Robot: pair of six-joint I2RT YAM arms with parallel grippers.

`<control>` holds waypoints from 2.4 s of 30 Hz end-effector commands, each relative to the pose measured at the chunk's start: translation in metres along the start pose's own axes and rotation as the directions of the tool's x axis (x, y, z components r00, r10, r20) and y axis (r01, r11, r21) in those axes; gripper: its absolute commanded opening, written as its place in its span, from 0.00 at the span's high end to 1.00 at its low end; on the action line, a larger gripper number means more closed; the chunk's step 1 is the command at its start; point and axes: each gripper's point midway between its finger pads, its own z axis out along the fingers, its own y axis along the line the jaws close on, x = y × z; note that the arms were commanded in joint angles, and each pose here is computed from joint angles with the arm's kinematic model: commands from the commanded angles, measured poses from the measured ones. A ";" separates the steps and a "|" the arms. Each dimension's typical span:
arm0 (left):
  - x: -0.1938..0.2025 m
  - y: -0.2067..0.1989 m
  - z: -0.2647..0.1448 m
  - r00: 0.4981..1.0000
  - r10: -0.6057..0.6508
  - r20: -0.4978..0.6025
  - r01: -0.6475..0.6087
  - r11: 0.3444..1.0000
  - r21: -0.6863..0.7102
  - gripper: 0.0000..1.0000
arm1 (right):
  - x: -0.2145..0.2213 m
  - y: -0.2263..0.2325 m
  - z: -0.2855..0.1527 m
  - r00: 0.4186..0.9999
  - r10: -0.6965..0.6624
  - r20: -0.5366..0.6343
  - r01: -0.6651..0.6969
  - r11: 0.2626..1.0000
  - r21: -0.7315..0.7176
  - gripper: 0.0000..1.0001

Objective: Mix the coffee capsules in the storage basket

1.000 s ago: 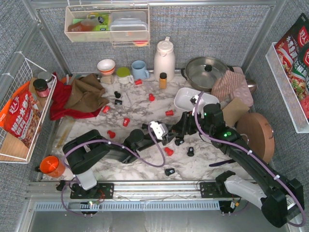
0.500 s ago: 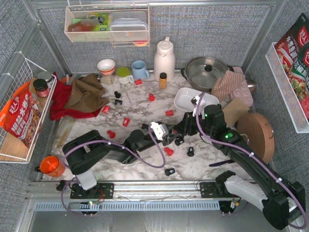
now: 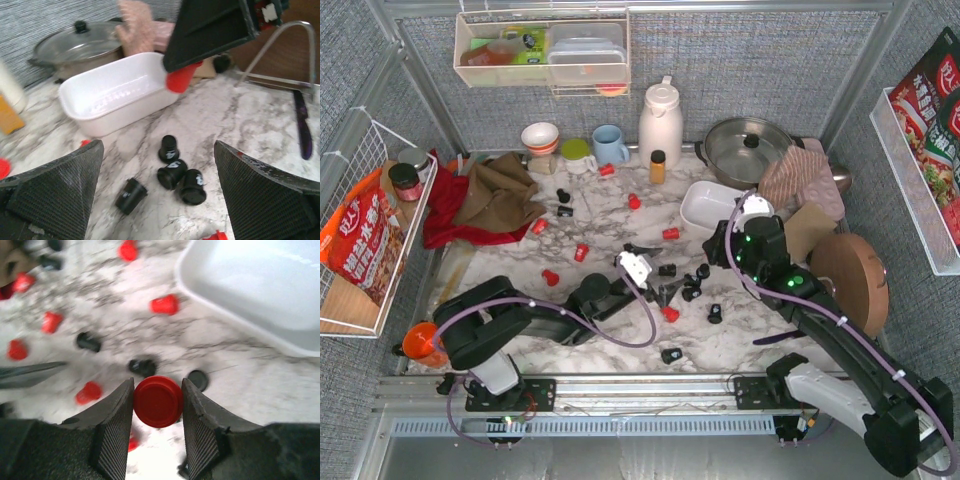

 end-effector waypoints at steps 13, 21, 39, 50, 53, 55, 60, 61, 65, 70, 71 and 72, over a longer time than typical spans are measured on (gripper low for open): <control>0.040 0.095 -0.064 0.927 -0.156 -0.341 -0.080 0.806 -0.587 0.01 | -0.046 -0.089 0.041 0.975 -0.173 0.137 0.086 0.870 0.486 0.65; 0.047 0.107 -0.083 0.905 -0.162 -0.394 -0.145 0.752 -0.642 0.01 | -0.047 -0.142 0.071 0.984 -0.156 0.086 0.072 0.791 0.607 0.62; 0.065 0.105 -0.088 0.876 -0.248 -0.414 -0.085 0.765 -0.639 0.01 | -0.027 -0.183 0.083 0.999 0.046 0.010 -0.042 0.781 0.624 0.22; 0.087 0.075 -0.090 0.804 -0.285 -0.522 -0.036 0.853 -0.521 0.04 | -0.007 -0.111 0.031 0.995 -0.003 0.098 -0.038 0.910 0.412 0.23; 0.091 0.072 -0.095 0.778 -0.302 -0.551 -0.036 0.854 -0.519 0.08 | -0.006 -0.107 0.023 0.992 -0.022 0.123 -0.028 0.917 0.398 0.24; 0.093 0.070 -0.098 0.762 -0.318 -0.564 -0.030 0.853 -0.521 0.09 | -0.010 -0.105 0.021 0.992 -0.034 0.121 -0.015 0.921 0.389 0.24; 0.104 0.046 -0.102 0.703 -0.349 -0.620 0.049 0.893 -0.448 0.11 | -0.008 -0.097 0.026 0.995 -0.031 0.099 -0.006 0.937 0.350 0.24; 0.108 0.038 -0.103 0.688 -0.352 -0.634 0.072 0.903 -0.423 0.11 | -0.008 -0.097 0.027 0.995 -0.031 0.094 -0.003 0.938 0.347 0.24; 0.123 0.025 -0.114 0.627 -0.359 -0.691 0.101 0.917 -0.385 0.17 | -0.007 -0.094 0.029 0.996 -0.034 0.084 0.004 0.942 0.335 0.24; 0.133 0.032 -0.123 0.600 -0.366 -0.712 0.071 0.910 -0.407 0.22 | -0.008 -0.090 0.029 0.996 -0.038 0.082 0.010 0.949 0.314 0.24; 0.134 0.034 -0.123 0.598 -0.365 -0.714 0.067 0.910 -0.409 0.23 | -0.008 -0.090 0.030 0.996 -0.038 0.081 0.011 0.950 0.311 0.24; 0.135 0.035 -0.123 0.598 -0.363 -0.714 0.065 0.910 -0.409 0.26 | -0.008 -0.089 0.030 0.996 -0.038 0.079 0.012 0.951 0.308 0.24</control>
